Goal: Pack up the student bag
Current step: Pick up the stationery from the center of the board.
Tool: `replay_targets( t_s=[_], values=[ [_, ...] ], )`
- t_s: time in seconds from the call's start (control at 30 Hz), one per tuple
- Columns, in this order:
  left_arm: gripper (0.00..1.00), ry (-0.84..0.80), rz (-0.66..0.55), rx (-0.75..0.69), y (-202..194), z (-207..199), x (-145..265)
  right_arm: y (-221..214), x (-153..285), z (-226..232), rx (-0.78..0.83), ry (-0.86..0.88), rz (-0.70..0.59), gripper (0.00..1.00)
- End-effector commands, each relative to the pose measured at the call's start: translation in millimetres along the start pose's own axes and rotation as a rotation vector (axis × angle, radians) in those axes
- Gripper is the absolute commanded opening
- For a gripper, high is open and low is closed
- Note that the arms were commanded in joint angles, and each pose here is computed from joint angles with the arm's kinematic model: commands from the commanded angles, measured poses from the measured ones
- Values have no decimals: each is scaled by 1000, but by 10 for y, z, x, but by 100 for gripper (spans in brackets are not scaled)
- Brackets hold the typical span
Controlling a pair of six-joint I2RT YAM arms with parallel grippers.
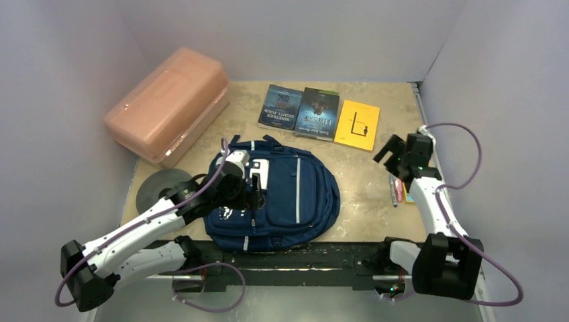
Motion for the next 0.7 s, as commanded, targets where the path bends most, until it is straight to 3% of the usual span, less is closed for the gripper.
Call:
replay_targets(
  t_s=[0.0,0.2,0.67],
  values=[
    [88,-153,-102,-63,238,-166,314,120,-105,-410,-190,-98,14,89],
    [92,-267,-146,-127,280,-229,551,103,-137,-666,-297,-187,1,86],
    [93,-367,-195,-187,234,-239,777,-114,-202,-866,-352,-291,26,87]
  ],
)
Point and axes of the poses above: each gripper's point midway between its finger pads, its own x axis back along the fingers, its own z axis along the line the jaws close on, y = z × x, the point moved 8 cm from there along x, back along the fingers, and after that the axes turned 13 degrees about -x, right-handed, at the moved point
